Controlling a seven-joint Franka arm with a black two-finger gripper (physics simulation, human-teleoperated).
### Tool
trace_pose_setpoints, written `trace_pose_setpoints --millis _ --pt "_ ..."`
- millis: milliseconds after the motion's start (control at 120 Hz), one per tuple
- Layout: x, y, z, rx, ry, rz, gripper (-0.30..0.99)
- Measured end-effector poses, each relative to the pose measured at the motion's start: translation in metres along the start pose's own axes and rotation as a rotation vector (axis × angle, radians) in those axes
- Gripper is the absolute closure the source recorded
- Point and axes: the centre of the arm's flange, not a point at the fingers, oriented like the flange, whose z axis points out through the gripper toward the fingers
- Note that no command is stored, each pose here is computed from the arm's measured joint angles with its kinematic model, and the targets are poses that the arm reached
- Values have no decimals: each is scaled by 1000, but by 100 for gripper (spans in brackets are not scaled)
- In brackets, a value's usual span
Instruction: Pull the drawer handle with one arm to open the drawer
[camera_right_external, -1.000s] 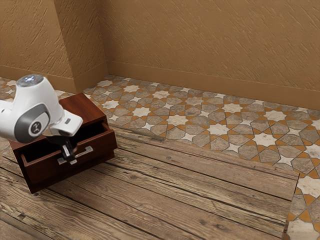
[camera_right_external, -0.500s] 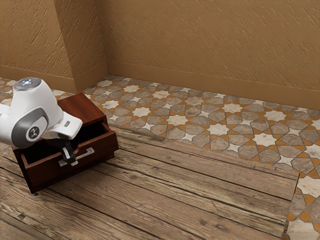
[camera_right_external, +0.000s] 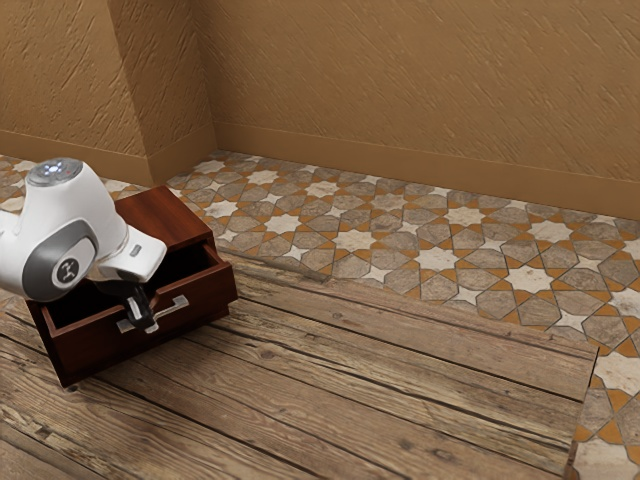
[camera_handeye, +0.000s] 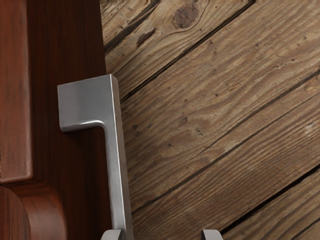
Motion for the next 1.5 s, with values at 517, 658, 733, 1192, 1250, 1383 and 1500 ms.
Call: trace_pose_setpoints --millis 517,658,733,1192,1250,1383,1500 --pt "0 0 3 7 11 0 53" --pt "0 1 4 9 14 2 55" --pt "-1 2 5 9 14 3 55" --pt "-7 18 1 35 42 21 56" --pt "-7 20 0 39 45 24 56" --pt "-8 22 0 46 52 27 56" --pt "-8 24 -1 50 56 29 55"
